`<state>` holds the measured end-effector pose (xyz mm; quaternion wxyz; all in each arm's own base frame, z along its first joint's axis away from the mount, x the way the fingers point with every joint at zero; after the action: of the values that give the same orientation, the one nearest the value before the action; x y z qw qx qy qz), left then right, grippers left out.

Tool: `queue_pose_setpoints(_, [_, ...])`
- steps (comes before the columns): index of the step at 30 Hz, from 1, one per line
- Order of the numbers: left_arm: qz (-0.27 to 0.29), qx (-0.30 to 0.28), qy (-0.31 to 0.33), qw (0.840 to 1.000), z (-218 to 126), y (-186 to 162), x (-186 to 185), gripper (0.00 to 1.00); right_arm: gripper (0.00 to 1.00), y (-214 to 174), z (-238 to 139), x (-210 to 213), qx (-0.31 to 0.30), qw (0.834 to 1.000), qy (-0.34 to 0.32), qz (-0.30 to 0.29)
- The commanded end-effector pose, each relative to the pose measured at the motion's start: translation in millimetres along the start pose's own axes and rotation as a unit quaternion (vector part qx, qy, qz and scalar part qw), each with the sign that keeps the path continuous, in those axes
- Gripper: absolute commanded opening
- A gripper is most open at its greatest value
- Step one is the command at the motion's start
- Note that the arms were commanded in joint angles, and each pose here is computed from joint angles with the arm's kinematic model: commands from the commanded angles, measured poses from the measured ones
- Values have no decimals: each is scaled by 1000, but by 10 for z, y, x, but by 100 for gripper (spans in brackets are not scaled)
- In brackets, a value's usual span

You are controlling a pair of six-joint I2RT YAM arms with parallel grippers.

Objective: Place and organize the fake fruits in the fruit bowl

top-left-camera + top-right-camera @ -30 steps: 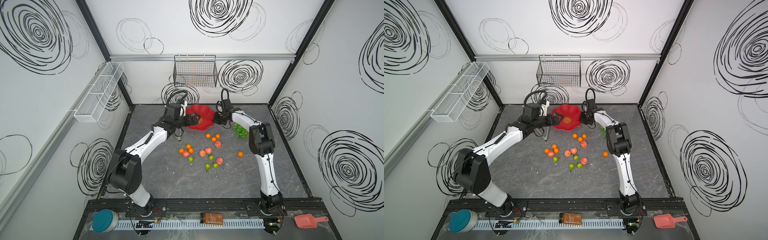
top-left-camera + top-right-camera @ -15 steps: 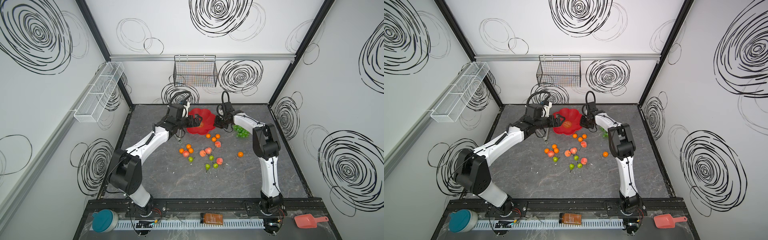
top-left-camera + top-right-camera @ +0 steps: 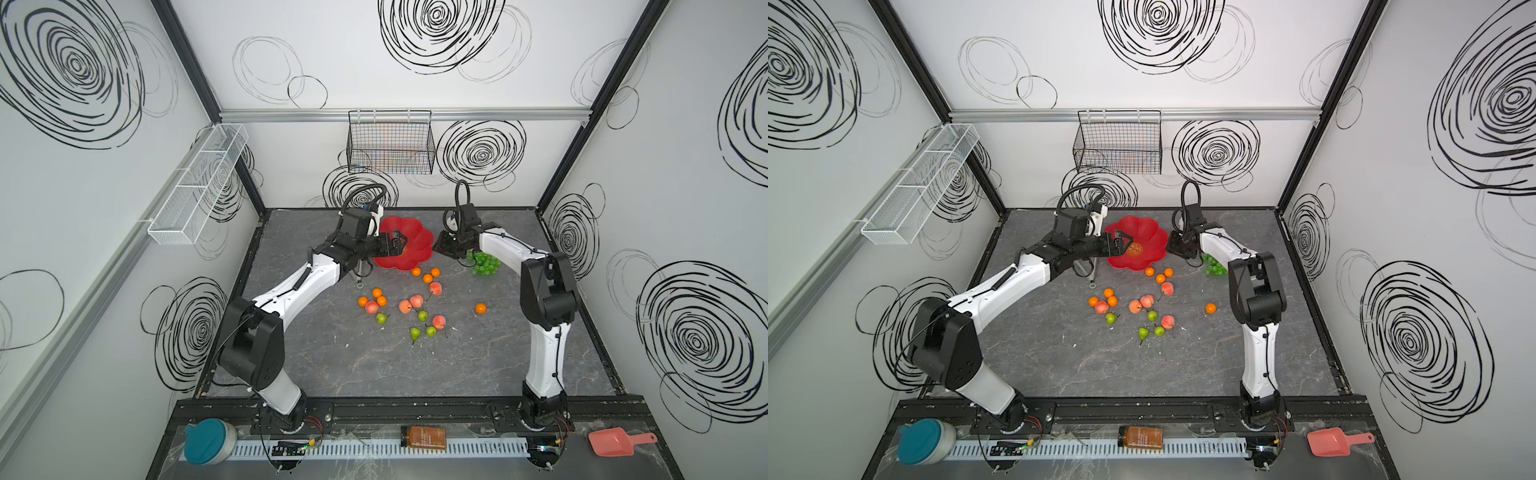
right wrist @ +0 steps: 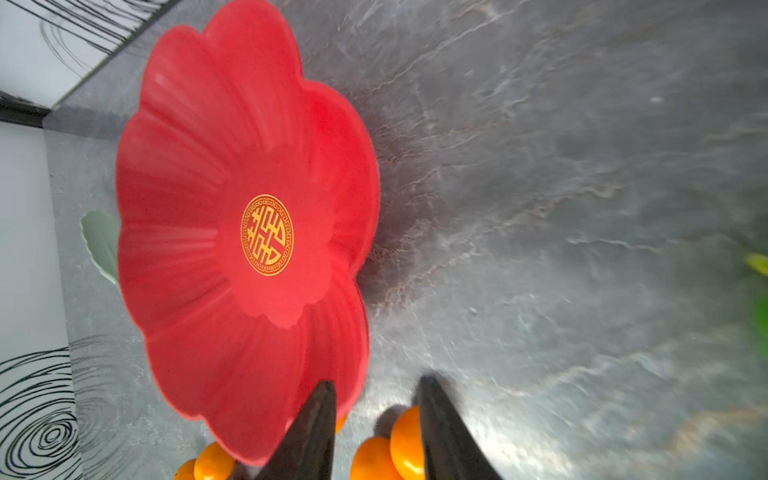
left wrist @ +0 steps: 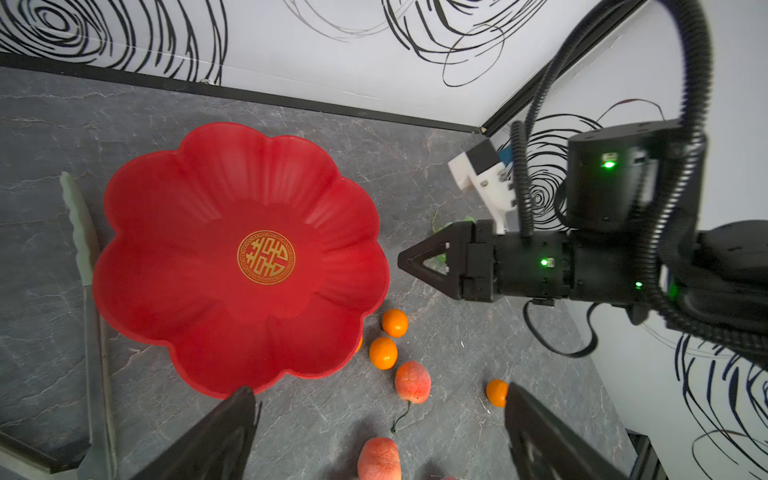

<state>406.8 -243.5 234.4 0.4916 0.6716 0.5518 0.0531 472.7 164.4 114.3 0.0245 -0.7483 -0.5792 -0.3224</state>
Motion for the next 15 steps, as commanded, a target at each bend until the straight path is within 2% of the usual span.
queue_pose_setpoints(1, [52, -42, -32, 997, -63, 98, -334, 96, 38, 208, -397, -135, -68, 998, 2, 3])
queue_pose_setpoints(8, [100, -31, -51, 993, 55, -179, -728, 96, 39, 183, -674, -841, -97, 992, -72, 31])
queue_pose_setpoints(15, [89, -36, -72, 993, 123, -315, -905, 96, 35, 71, -510, -730, -67, 996, -54, -7])
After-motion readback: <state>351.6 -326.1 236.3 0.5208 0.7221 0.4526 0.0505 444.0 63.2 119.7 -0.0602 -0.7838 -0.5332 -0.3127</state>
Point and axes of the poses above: each gripper's point midway between its finger pads, its own z axis out along the fingers, its own x axis along the line the jaws close on, y = z × x, the point moved 2 cm from there along -z, back along the fingers, and after that the axes turned 2 degrees about z, right-handed, at the moved point
